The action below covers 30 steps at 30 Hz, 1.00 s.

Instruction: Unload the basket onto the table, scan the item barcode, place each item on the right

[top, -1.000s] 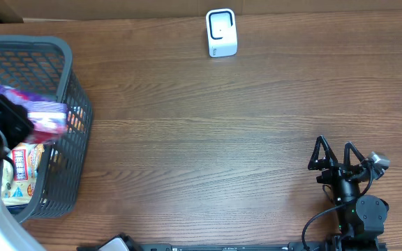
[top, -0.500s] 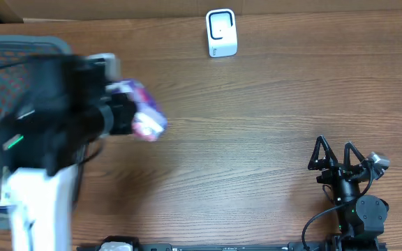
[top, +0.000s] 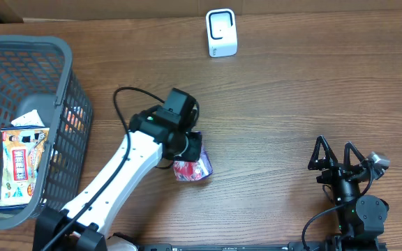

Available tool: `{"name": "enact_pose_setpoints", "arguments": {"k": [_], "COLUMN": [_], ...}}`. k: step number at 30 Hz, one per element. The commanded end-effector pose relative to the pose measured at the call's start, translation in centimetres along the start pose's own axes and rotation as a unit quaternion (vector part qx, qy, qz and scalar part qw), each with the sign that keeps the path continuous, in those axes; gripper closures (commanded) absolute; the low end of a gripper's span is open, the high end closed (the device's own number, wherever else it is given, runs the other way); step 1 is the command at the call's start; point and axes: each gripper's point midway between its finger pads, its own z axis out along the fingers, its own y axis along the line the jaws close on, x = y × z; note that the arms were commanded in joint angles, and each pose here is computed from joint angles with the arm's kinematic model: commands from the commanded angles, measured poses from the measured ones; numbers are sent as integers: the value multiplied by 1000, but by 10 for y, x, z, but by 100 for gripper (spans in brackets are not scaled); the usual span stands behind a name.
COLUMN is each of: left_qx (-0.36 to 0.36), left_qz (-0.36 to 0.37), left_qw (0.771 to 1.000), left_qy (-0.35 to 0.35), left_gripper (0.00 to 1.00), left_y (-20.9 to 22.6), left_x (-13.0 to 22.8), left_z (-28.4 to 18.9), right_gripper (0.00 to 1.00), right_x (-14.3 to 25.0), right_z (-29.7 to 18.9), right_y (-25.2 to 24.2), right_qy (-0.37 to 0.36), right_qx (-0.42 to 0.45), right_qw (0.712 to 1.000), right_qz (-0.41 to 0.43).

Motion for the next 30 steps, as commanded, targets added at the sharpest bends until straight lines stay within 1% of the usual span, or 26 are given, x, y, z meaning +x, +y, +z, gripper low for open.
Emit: {"name": "enact_pose_setpoints", "arguments": {"k": [1, 4, 8, 10, 12, 13, 14, 15, 17, 18, 21, 25, 26, 30], "left_qx": [5, 16, 31, 3, -41, -68, -104, -145, -164, -169, -205, -251, -259, -251], "left_qz": [-4, 2, 32, 23, -16, -42, -82, -154, -220, -264, -389, -486, -502, -516], "left_qw": [1000, 998, 993, 988, 979, 972, 960, 935, 907, 887, 823, 767, 759, 778], "left_qy": [-25, -55, -111, -154, -198, -221, -248, -284, -321, -340, -359, -336, -322, -257], "left_gripper": [0, 0, 0, 0, 0, 0, 0, 0, 0, 0, 0, 0, 0, 0], "left_y": [-11, -24, -45, -40, -19, -3, 21, 58, 93, 114, 175, 242, 256, 299], "left_x": [-14, -35, -61, -71, -74, -73, -68, -57, -47, -40, -10, 27, 35, 45], "left_z": [-13, -44, -121, -169, -217, -241, -271, -310, -342, -356, -380, -388, -386, -361], "right_gripper": [0, 0, 0, 0, 0, 0, 0, 0, 0, 0, 0, 0, 0, 0], "right_x": [1, 1, 1, 1, 1, 1, 1, 1, 1, 1, 1, 1, 1, 1], "right_z": [0, 0, 0, 0, 0, 0, 0, 0, 0, 0, 0, 0, 0, 0], "right_y": [0, 0, 0, 0, 0, 0, 0, 0, 0, 0, 0, 0, 0, 0], "right_qy": [-3, -3, -3, -3, -3, -3, -3, -3, -3, -3, -3, -3, -3, -3], "right_qx": [-1, -1, -1, -1, -1, -1, -1, -1, -1, -1, -1, -1, -1, -1], "right_qw": [1000, 1000, 1000, 1000, 1000, 1000, 1000, 1000, 1000, 1000, 1000, 1000, 1000, 1000], "right_qz": [-4, -4, -4, -4, -4, -4, -4, -4, -4, -4, -4, -4, -4, -4]}}
